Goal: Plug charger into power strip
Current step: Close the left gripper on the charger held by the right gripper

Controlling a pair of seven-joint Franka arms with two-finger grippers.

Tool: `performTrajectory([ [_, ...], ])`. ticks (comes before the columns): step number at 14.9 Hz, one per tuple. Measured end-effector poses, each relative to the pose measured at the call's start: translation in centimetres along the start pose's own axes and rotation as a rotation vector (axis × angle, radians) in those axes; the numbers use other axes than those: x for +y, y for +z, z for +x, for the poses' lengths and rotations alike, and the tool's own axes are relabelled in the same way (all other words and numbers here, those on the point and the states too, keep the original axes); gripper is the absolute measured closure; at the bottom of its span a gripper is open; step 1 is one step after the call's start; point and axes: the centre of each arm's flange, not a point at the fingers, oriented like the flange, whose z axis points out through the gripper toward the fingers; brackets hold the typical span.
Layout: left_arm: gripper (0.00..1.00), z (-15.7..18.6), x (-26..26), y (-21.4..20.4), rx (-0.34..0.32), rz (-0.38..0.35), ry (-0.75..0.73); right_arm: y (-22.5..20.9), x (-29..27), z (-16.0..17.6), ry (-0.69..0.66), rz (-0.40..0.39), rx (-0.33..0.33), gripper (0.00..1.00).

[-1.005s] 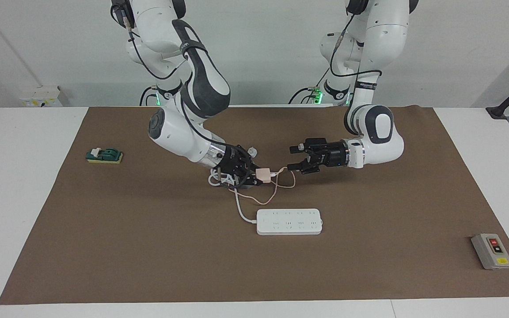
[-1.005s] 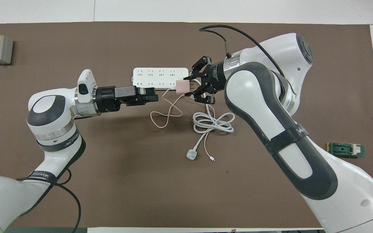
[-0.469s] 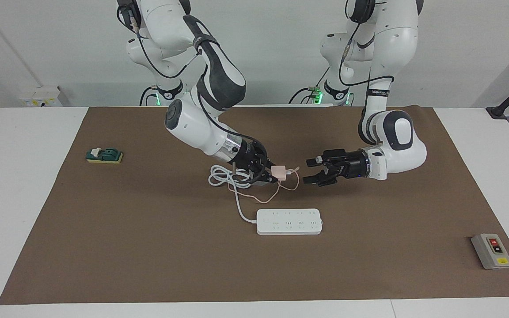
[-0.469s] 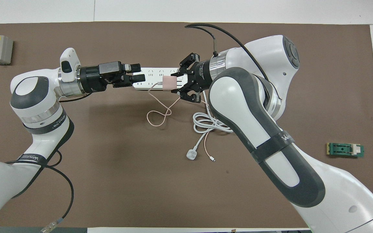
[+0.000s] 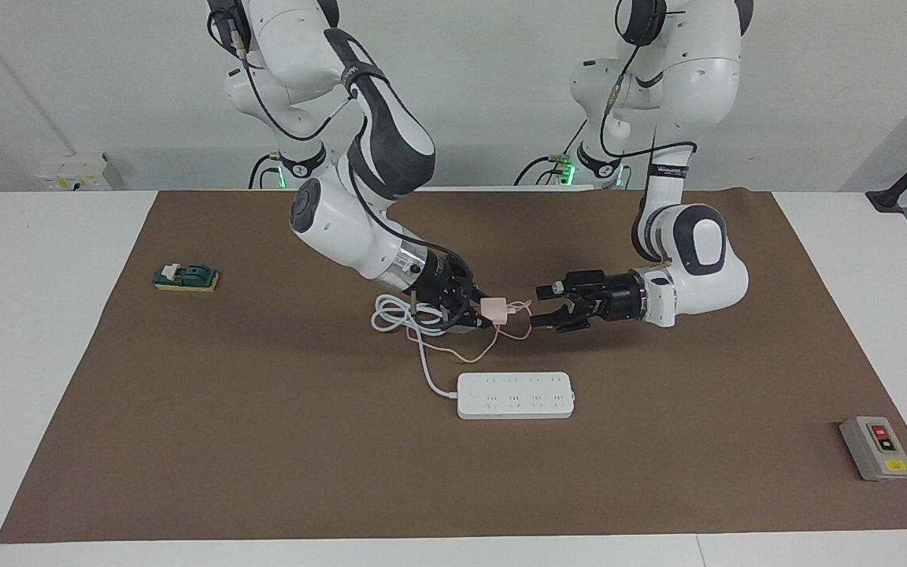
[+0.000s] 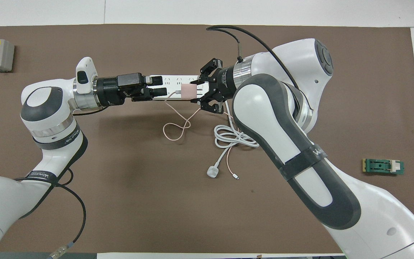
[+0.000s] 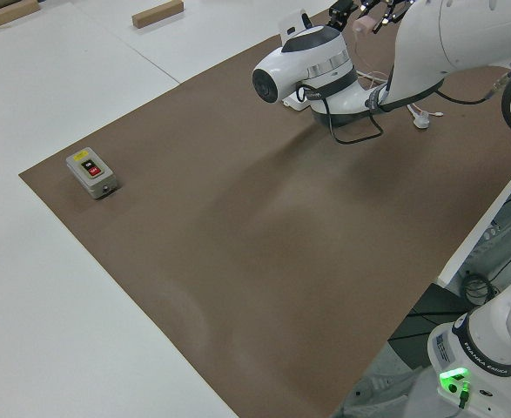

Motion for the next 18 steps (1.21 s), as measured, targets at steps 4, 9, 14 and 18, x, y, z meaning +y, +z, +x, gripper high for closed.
performTrajectory([
  [4, 0.00, -0.6, -0.1, 1.5, -0.025, 0.003, -0.004, 0.3, 0.2, -0.3, -0.001, -0.004, -0.001, 0.53],
  [9, 0.00, -1.3, -0.7, 2.8, -0.039, 0.014, -0.014, 0.3, 0.2, -0.3, 0.000, -0.005, -0.002, 0.53],
  [14, 0.00, -1.7, -0.8, 3.9, -0.045, 0.028, -0.013, 0.3, 0.2, -0.3, 0.000, -0.005, -0.002, 0.53],
  [18, 0.00, -2.0, -0.9, 4.7, -0.045, 0.041, -0.012, 0.3, 0.2, -0.3, 0.000, -0.005, -0.002, 0.53],
])
